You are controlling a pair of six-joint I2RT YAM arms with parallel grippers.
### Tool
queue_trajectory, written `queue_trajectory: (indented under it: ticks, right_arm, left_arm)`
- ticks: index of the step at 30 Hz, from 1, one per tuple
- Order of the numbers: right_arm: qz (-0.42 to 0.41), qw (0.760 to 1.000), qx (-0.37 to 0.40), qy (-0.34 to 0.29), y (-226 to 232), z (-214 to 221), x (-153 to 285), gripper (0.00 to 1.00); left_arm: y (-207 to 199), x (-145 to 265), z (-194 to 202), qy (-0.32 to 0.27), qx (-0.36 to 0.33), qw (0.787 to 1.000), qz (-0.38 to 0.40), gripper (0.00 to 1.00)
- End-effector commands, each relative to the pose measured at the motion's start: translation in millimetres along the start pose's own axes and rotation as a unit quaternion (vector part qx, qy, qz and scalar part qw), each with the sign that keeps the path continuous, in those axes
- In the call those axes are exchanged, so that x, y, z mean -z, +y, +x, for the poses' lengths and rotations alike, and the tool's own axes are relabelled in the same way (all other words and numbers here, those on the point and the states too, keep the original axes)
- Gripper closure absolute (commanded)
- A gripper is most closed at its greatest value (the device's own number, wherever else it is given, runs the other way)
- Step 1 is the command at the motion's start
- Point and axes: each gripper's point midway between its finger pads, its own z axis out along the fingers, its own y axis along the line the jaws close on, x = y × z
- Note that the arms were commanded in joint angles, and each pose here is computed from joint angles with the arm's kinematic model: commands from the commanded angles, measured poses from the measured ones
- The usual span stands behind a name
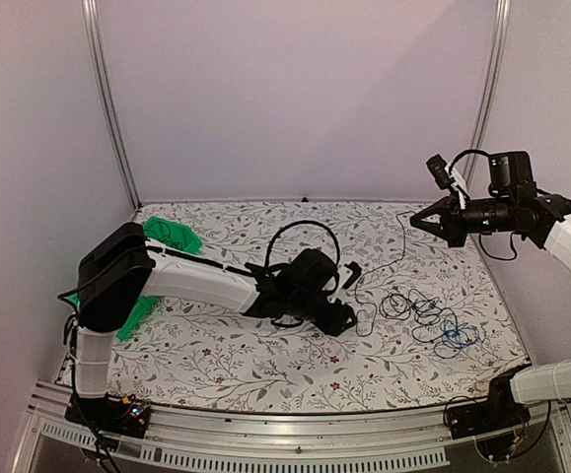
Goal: Untangle the cables
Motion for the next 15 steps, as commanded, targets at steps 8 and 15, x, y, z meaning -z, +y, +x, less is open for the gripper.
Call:
queue_trajectory:
  ticks: [8,15]
  right_arm:
    - [-0.008,1.0,-0.008,-0.003,-0.1,1.2,-3.5,1.0]
    - [-0.003,1.0,-0.007,-0.003,-1.2,1.7,-2.5,1.0]
  left_arm:
    - [-16.0,-30.5,-24.6,-0.021,0.014,0.993,0.114,0.53]
    - [-14.0,-40.1,-16.4,-0.008,0.067,0.987,0.146,0.6]
